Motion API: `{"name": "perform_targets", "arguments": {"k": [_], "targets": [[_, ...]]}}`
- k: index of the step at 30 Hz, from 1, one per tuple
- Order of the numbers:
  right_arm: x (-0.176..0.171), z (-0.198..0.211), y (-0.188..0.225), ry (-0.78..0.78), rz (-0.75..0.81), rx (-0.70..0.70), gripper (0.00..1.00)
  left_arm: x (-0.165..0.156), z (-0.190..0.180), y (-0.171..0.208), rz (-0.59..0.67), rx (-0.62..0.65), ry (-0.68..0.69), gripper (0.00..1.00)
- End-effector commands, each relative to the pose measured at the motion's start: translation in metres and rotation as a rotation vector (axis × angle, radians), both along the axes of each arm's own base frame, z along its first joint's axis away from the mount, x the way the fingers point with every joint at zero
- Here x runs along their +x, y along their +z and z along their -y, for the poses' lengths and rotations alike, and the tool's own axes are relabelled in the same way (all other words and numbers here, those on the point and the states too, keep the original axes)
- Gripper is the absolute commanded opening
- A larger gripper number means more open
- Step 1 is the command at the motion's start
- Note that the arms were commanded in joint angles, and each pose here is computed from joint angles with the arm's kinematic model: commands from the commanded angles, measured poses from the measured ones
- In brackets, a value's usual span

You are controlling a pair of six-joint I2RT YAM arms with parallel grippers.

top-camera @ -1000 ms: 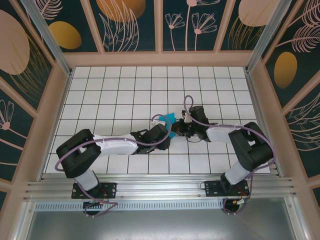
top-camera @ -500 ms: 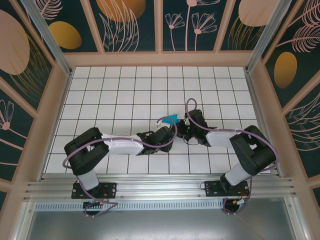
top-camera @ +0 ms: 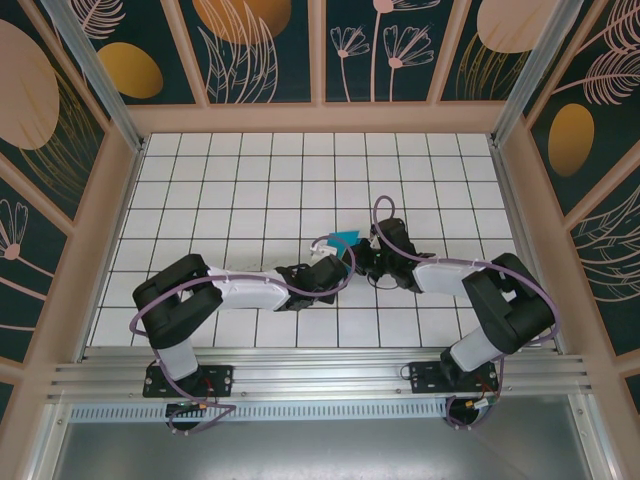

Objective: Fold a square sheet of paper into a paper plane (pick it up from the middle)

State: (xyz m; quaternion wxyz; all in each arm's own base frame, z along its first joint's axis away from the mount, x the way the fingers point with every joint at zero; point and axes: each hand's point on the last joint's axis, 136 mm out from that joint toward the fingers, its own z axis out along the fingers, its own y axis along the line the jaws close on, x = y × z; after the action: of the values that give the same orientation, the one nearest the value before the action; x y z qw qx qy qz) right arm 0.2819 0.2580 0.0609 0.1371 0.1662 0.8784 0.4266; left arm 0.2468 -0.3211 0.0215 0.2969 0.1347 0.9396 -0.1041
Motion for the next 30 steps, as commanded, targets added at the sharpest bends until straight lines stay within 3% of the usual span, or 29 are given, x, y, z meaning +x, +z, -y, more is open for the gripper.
{"name": "perform_targets", "arguments": {"k": [1,23,30], "targets": [[0.004,-0.004,0.013,0.007,0.027,0.002,0.05,0.005,-0.001,0.009,0.042,0.019,0.009,0.41],[0.004,-0.015,0.0,0.051,-0.009,-0.025,0.06,0.009,0.005,0.027,0.088,-0.025,0.003,0.5],[0.005,-0.016,0.001,0.053,-0.005,-0.021,0.06,0.006,0.0,0.016,0.069,0.012,-0.003,0.46]]}}
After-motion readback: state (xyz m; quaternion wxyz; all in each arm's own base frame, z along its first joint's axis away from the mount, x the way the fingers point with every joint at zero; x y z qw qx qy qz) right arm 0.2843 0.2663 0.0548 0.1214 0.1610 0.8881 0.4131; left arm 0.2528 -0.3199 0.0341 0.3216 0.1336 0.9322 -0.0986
